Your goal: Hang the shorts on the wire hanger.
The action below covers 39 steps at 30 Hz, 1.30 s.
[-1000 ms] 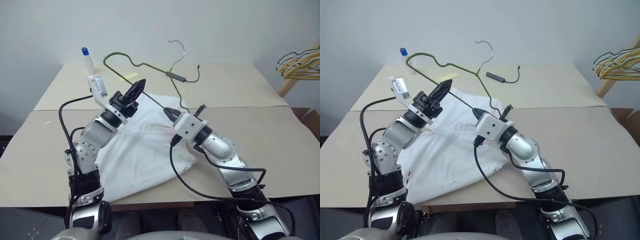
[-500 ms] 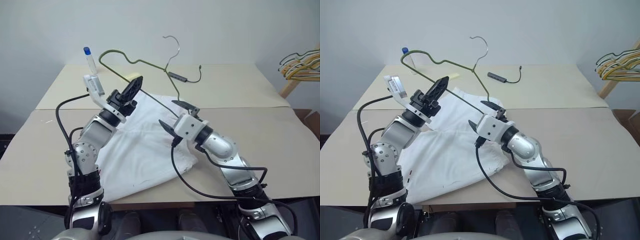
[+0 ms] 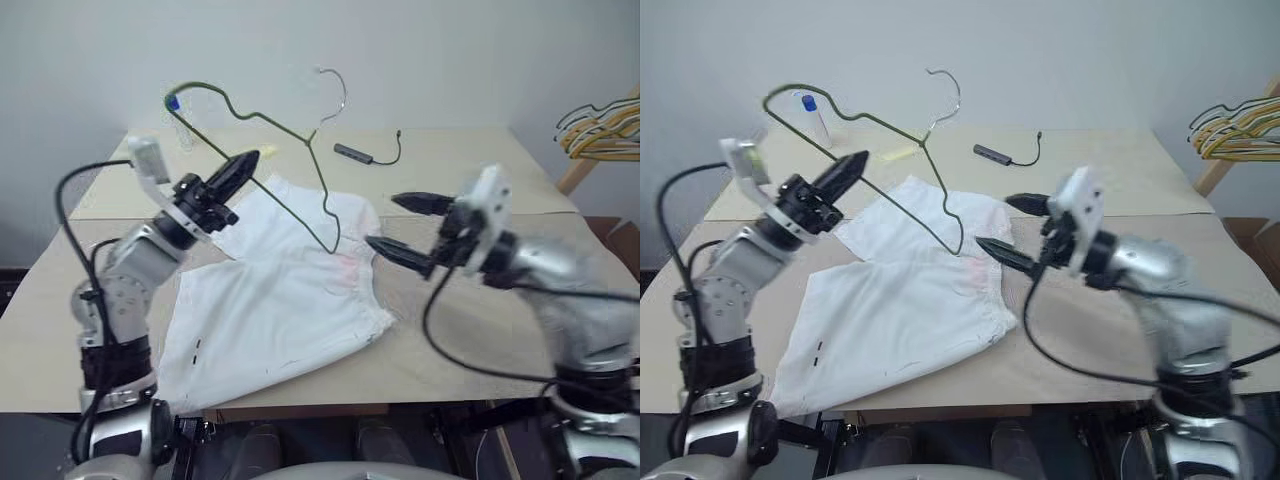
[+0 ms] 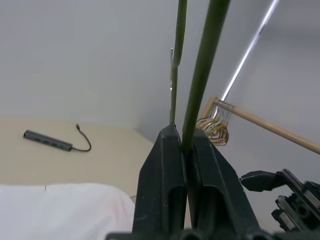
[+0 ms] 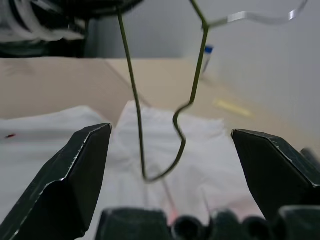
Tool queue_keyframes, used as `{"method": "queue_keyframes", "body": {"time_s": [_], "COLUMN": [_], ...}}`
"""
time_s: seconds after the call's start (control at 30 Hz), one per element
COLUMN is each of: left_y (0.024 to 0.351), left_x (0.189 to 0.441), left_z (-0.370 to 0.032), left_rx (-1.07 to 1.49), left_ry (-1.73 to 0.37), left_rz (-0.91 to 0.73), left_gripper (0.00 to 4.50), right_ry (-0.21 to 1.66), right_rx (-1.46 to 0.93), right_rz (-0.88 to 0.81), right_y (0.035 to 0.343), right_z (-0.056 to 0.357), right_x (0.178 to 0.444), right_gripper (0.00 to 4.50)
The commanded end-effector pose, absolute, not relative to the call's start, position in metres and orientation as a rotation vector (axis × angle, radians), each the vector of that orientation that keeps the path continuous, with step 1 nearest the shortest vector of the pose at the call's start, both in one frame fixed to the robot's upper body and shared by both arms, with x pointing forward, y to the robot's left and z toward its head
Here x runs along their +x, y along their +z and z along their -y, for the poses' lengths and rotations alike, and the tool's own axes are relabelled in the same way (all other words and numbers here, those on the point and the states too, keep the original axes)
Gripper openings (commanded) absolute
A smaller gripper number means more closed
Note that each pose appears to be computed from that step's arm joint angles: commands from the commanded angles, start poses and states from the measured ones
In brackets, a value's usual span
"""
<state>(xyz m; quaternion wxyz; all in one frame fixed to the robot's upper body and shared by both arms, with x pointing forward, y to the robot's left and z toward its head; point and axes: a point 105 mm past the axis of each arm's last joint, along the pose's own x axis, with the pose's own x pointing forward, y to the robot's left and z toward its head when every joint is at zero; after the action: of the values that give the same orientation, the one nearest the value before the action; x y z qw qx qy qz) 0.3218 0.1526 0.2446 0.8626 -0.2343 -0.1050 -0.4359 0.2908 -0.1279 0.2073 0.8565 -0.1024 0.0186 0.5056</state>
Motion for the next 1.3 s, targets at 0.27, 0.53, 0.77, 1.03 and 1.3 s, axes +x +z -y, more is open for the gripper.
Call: {"method": "queue_keyframes", "body": {"time_s": [0.27, 0.53, 0.77, 1.03, 1.3], "left_y": [0.29, 0.295, 0.29, 0.286, 0.283], "left_x": [0.283, 0.271, 0.276, 0.28, 0.281], "left_z": [-0.159, -0.157, -0.154, -0.152, -0.15], "left_rx": [-0.422, -0.47, -0.448, -0.443, -0.448], "left_ry": [-1.321, -1.443, -1.411, -1.394, -1.392], "left_rz": [0.436, 0.475, 0.466, 0.465, 0.46], "left_gripper": [0.0, 0.0, 0.0, 0.0, 0.0], "right_ry": [1.389, 1.527, 1.575, 1.524, 1.511], "right_rx": [0.015, 0.078, 0.026, 0.007, -0.027], "right_rz": [-0.307, -0.31, -0.289, -0.284, -0.298], "right_y": [0.201, 0.203, 0.204, 0.207, 0.201], "right_z": [0.132, 0.097, 0.078, 0.071, 0.066], "right_x": [0.288, 0.293, 0.289, 0.294, 0.295], "right_gripper": [4.49, 4.49, 4.49, 3.91, 1.13]}}
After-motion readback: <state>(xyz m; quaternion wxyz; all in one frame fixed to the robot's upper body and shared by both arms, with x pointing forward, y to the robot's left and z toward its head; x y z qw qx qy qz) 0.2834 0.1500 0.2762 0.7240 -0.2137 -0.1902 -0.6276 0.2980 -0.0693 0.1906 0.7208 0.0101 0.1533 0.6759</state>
